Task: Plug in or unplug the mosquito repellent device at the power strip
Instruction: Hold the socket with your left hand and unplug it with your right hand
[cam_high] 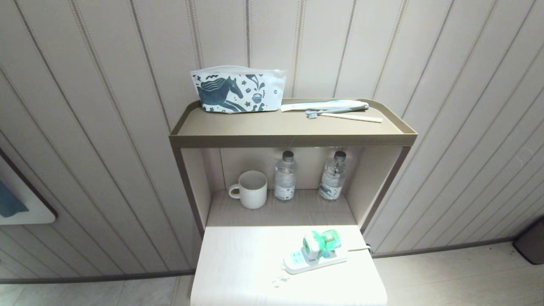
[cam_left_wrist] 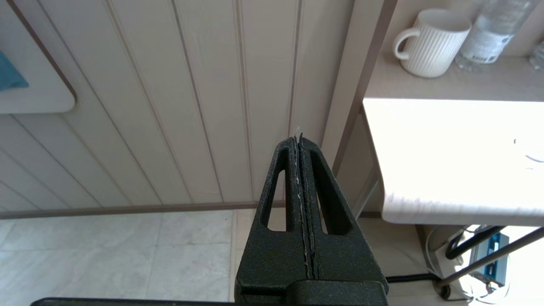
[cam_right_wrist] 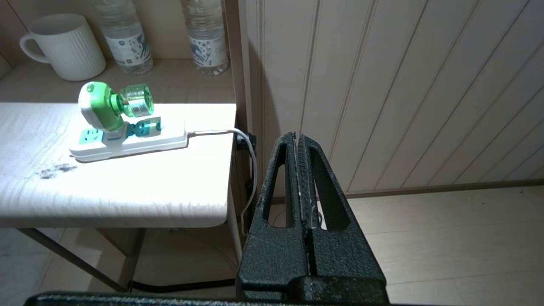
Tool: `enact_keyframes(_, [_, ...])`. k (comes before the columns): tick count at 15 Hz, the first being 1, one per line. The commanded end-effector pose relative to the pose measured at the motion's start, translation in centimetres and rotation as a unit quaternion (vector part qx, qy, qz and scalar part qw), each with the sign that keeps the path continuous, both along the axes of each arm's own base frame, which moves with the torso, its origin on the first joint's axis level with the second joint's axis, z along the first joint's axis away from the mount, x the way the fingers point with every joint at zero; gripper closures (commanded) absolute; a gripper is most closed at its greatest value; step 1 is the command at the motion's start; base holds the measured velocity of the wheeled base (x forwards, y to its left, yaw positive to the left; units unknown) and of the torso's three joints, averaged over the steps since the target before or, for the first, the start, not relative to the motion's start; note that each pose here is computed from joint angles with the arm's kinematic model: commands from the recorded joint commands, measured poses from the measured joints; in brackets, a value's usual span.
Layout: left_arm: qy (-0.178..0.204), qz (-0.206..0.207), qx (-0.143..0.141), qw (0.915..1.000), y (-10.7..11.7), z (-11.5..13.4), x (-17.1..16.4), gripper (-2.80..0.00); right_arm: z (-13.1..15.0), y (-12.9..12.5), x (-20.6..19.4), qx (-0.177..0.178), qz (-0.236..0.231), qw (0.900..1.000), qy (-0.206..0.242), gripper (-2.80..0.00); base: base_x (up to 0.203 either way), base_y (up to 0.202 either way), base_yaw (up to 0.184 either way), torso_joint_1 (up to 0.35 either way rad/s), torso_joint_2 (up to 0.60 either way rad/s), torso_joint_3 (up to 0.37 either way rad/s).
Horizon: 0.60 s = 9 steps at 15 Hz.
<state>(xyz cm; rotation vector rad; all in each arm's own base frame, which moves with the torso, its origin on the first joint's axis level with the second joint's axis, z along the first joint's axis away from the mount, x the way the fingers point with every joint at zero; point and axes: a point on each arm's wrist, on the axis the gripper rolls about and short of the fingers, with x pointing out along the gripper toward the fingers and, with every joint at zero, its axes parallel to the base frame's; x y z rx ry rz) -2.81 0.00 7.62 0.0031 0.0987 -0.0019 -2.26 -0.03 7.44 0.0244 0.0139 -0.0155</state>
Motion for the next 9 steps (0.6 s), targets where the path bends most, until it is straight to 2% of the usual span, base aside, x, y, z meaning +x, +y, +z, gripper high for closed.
enact_keyframes(1, [0.000,0.000,0.000,1.0000,0.00,-0.01,0.00,0.00,0.00,0.00,0.01,0.000,0.000,1.000,0.001,0.00,0.000,0.000,0.000,0.189,-0.38,-0.200])
enact_keyframes(3, [0.001,0.000,-0.001,1.0000,0.00,-0.01,0.01,0.00,0.00,0.00,0.00,-0.001,0.000,1.000,0.000,0.00,0.000,0.000,0.000,0.150,-0.30,-0.152])
enact_keyframes(9, [0.001,0.000,0.000,1.0000,0.00,-0.01,0.01,0.00,0.00,0.00,-0.01,-0.001,0.000,1.000,-0.001,0.00,0.000,0.000,0.000,0.006,-0.01,-0.005])
